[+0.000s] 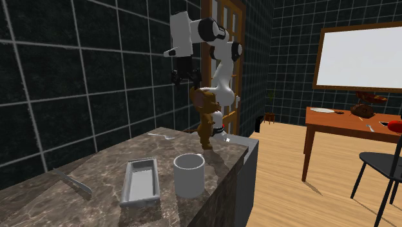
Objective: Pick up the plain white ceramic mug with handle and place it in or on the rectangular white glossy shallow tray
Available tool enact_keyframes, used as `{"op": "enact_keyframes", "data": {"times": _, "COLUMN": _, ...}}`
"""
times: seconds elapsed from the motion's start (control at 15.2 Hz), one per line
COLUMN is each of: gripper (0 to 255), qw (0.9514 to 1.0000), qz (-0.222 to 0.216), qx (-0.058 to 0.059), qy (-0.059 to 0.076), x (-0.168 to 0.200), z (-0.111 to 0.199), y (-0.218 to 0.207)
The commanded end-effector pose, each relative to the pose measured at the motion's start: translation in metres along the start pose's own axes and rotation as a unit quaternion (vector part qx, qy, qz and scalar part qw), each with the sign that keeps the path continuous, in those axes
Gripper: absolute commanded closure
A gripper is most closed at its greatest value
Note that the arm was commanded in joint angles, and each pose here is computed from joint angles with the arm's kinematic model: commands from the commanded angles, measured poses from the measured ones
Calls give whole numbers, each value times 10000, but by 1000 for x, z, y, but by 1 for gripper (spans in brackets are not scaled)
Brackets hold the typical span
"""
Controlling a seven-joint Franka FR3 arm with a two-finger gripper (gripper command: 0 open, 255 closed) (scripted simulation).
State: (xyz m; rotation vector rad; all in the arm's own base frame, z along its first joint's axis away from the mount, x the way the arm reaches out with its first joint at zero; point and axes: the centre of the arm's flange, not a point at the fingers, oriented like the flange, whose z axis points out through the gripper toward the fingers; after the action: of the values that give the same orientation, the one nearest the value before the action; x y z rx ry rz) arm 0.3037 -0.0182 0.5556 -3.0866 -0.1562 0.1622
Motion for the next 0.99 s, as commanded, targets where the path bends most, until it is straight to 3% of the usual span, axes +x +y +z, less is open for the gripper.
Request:
{"op": "enact_keyframes", "data": {"times": 0.0, "gripper": 0, "qw": 10000, "qz": 0, "qx": 0, "qy": 0, "x": 0, "z": 0, "y": 0}}
{"op": "enact_keyframes", "data": {"times": 0.92, "gripper": 0, "qw": 9996, "qz": 252, "qx": -98, "qy": 51, "x": 158, "z": 72, "y": -63}}
